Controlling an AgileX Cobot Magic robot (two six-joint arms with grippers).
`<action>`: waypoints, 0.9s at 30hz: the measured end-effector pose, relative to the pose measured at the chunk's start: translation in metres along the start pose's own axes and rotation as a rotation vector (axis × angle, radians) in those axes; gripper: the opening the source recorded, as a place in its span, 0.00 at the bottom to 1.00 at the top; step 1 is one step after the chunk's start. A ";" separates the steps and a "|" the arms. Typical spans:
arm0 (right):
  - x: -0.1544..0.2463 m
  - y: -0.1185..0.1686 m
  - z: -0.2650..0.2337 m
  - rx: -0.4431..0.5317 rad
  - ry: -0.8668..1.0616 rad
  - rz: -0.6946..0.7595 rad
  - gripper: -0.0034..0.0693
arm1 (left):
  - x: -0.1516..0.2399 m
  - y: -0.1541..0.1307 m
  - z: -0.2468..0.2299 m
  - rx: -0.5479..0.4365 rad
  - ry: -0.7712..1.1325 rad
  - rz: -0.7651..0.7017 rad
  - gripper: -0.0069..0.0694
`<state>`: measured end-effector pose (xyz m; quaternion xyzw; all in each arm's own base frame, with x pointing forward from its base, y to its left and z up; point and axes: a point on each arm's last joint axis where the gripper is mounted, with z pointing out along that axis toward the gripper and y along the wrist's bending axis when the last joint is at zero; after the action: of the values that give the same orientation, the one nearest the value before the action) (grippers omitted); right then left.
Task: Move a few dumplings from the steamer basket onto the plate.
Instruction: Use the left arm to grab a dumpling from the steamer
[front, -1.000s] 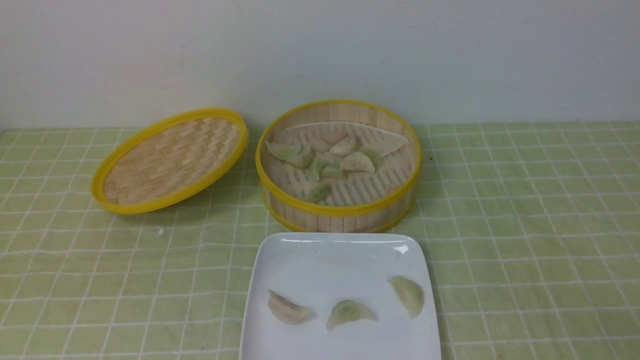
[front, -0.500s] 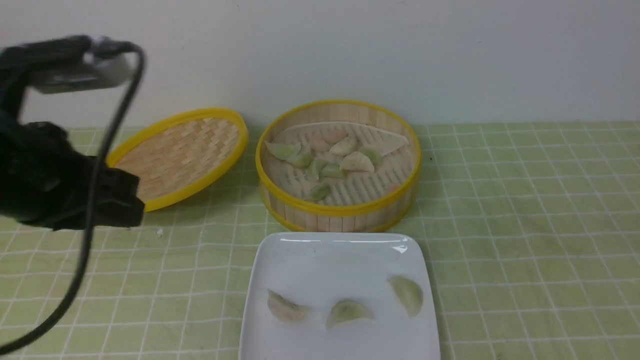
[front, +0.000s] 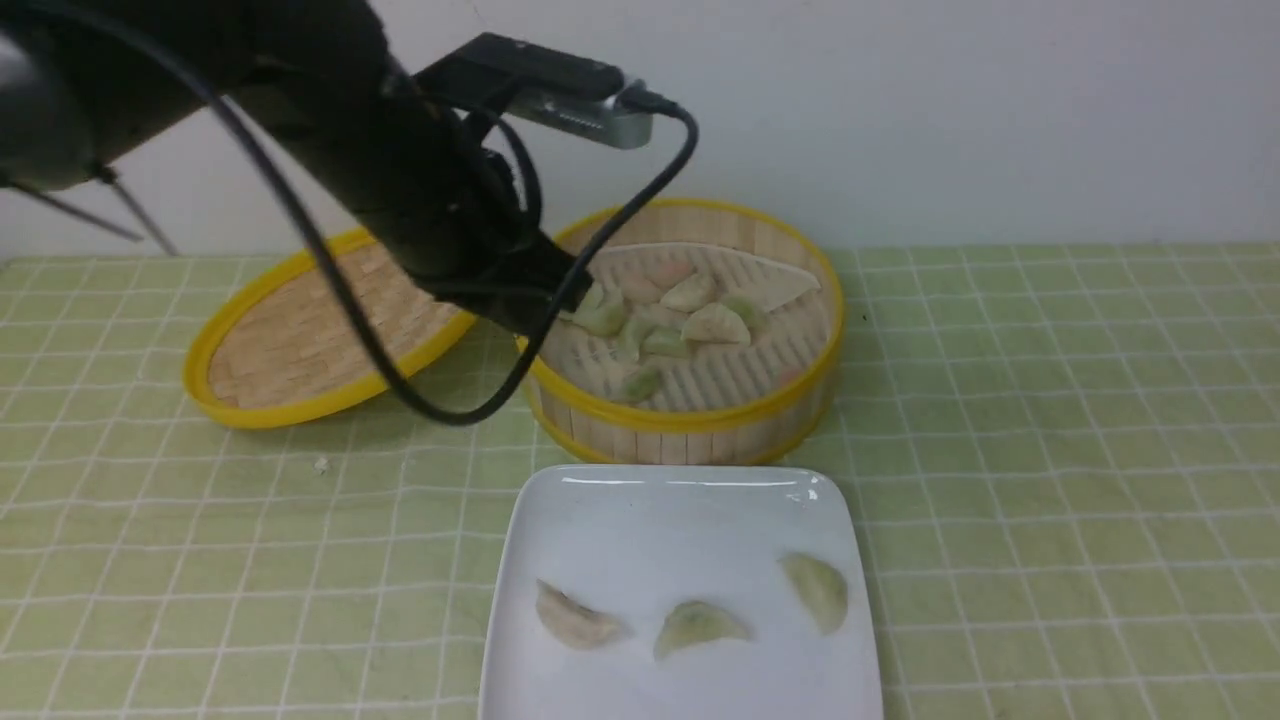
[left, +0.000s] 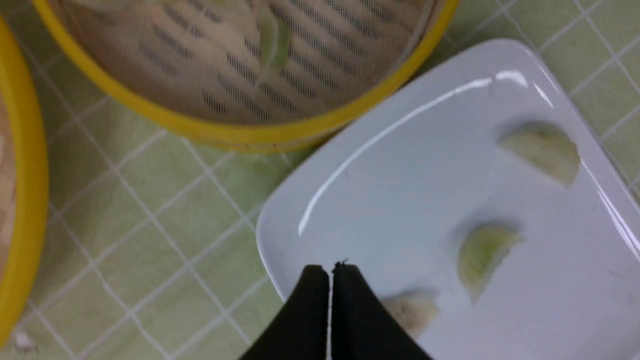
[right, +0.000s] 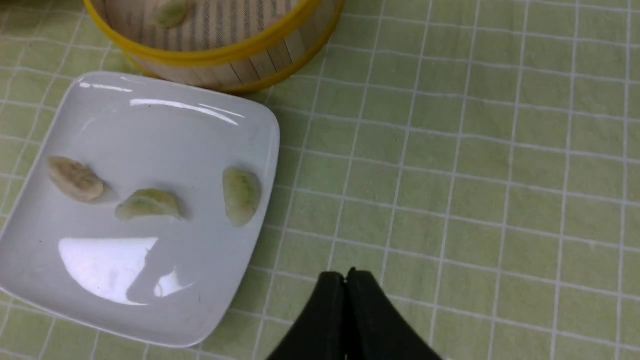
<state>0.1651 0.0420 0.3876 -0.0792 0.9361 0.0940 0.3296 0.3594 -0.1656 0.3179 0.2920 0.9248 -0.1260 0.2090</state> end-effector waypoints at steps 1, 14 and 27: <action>-0.001 0.000 0.002 -0.003 0.006 0.003 0.03 | -0.005 0.001 0.007 0.001 0.003 0.007 0.08; -0.003 0.004 0.004 -0.045 -0.001 0.025 0.03 | -0.046 0.014 0.132 -0.053 0.008 0.073 0.59; 0.001 0.006 0.004 -0.074 0.045 0.010 0.03 | -0.032 0.024 0.184 -0.065 0.087 -0.039 0.33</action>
<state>0.1651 0.0491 0.3844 -0.0888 0.9395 0.1285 0.3049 0.4545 -0.2277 0.1674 0.2721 0.9421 -0.0873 0.1756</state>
